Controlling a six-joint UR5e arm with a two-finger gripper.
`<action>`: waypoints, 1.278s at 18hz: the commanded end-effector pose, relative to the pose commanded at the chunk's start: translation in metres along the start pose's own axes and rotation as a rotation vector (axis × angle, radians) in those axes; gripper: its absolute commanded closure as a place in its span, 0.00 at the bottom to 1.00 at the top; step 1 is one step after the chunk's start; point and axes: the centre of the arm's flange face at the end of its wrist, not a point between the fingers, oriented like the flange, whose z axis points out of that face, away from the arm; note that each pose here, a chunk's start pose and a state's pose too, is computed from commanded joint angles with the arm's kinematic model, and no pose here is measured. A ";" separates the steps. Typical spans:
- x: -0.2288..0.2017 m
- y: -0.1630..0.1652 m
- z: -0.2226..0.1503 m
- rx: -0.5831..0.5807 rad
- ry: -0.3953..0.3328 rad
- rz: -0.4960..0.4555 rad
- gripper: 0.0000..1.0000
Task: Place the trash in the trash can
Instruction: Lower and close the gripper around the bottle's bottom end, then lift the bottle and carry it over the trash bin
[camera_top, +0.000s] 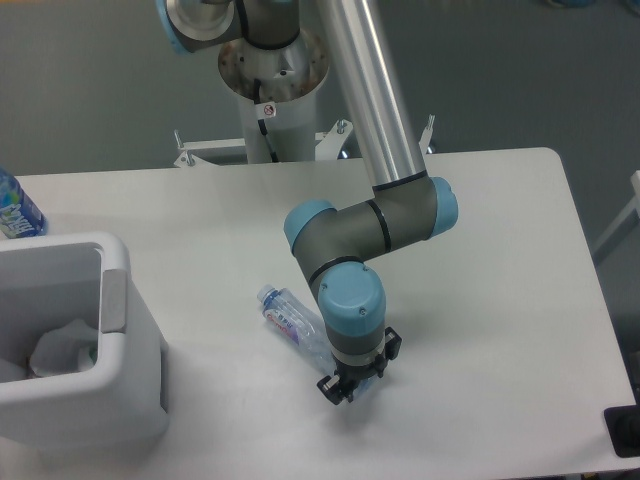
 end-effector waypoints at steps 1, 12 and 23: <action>0.000 -0.001 -0.002 0.003 0.001 0.001 0.49; 0.006 -0.045 -0.097 0.188 0.084 -0.013 0.49; -0.001 -0.064 -0.309 0.489 0.317 -0.022 0.49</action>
